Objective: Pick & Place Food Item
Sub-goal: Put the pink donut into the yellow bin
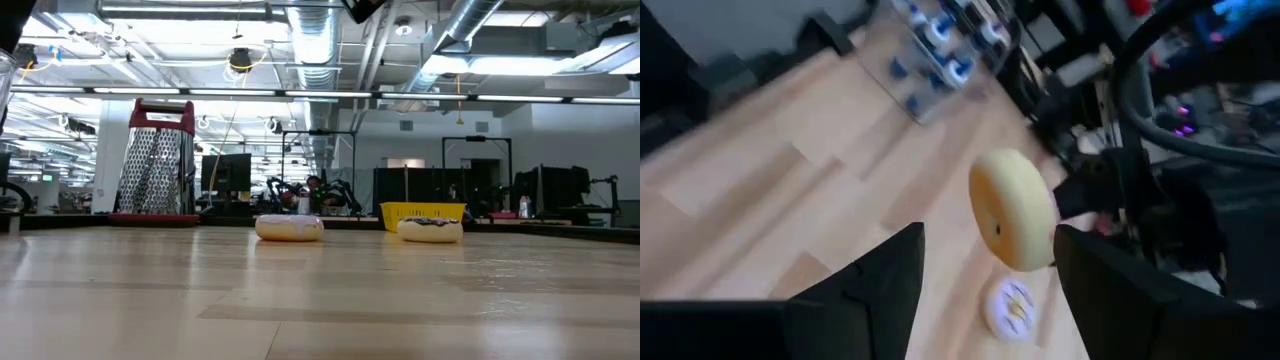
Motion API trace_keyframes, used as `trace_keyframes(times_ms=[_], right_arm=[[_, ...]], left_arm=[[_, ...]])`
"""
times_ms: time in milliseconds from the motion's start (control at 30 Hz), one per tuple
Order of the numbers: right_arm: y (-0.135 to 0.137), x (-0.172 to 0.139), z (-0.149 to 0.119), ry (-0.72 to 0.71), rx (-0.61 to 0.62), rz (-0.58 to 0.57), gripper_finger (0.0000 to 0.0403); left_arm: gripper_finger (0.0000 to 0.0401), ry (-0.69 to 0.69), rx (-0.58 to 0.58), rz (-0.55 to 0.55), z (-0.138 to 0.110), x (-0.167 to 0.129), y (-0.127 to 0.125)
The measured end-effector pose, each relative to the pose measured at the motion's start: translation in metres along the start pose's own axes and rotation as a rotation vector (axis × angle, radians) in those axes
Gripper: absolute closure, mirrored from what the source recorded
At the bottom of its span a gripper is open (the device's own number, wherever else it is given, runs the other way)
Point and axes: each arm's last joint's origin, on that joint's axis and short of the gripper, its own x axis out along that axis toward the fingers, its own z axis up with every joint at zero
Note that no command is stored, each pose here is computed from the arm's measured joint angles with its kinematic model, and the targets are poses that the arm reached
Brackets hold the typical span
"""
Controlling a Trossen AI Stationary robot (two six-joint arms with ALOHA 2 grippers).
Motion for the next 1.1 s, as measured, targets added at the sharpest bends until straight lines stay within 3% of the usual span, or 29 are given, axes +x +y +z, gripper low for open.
trace_keyframes(times_ms=[333,700,1100], right_arm=[[-0.015,0.015,0.0,-0.048,0.076,0.093,0.0187],[-0.012,0.022,0.008,-0.119,0.01,0.11,0.0187],[-0.007,0.032,0.015,-0.148,-0.044,0.066,0.0187]], left_arm=[[0.034,-0.062,0.056,-0.064,0.005,0.009,-0.015],[0.0341,-0.164,0.124,-0.131,0.016,0.013,-0.033],[0.0341,-0.174,0.134,-0.139,0.018,0.014,-0.036]])
